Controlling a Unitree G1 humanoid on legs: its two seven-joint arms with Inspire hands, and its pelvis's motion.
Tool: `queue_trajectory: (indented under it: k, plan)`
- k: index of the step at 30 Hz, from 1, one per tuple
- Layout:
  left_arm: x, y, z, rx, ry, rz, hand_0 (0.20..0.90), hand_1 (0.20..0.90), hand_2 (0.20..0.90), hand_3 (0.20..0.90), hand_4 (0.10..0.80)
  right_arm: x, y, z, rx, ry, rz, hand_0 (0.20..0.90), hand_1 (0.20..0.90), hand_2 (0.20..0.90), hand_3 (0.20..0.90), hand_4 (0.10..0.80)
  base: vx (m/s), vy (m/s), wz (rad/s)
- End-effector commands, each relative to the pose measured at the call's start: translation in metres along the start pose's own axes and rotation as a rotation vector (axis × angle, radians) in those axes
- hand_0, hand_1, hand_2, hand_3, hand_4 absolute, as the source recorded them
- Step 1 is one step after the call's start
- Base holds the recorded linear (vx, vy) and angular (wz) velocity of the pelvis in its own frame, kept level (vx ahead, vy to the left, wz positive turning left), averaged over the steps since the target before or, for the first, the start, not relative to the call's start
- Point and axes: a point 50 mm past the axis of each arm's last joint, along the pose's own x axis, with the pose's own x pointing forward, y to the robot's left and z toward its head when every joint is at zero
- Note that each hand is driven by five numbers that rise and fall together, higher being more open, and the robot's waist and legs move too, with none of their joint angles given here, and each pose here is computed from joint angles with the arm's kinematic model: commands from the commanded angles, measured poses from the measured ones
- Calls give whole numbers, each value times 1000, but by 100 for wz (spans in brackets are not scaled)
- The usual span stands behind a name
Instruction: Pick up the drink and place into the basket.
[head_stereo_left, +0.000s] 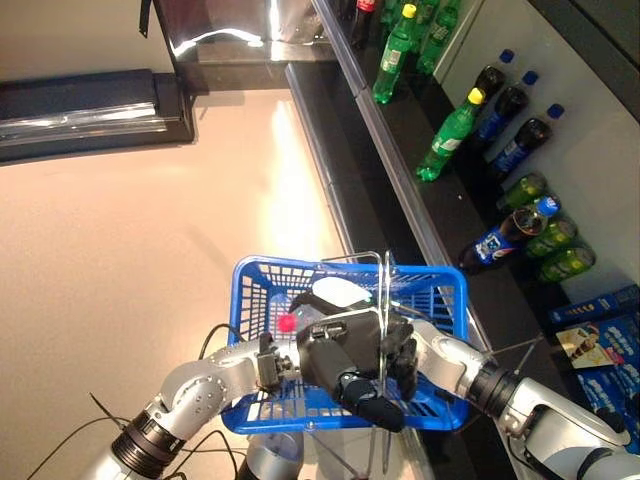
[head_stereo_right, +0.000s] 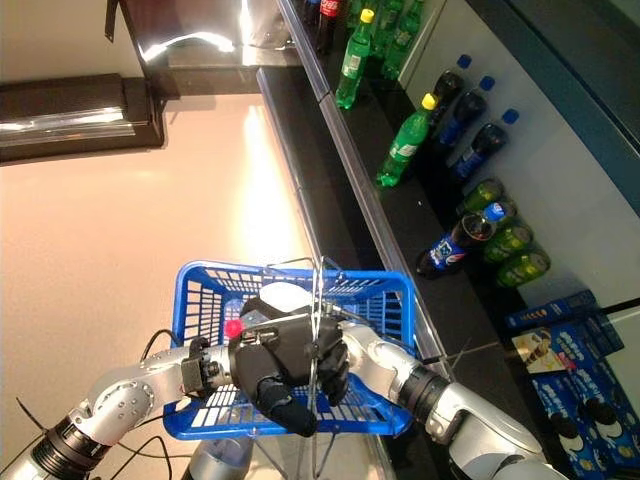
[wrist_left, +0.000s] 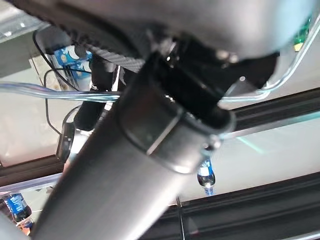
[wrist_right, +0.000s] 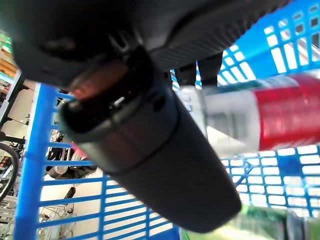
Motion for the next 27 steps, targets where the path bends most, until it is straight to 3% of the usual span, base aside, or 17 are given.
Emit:
queue_trajectory:
  k: [1,18,27]
  plan:
    - [49,-87,56,142,-347,-713,300,300,300,200,100,15,-39,25,-70,-134,-159,900,900,900,900,800,0,0,0]
    - [46,-87,61,176,-376,-690,300,300,300,200,100,14,-36,25,-48,-127,-159,900,900,900,900,800,0,0,0]
    - [41,-82,69,217,-455,-603,300,300,300,200,100,7,-41,18,114,-98,-247,900,900,900,900,800,0,4,0]
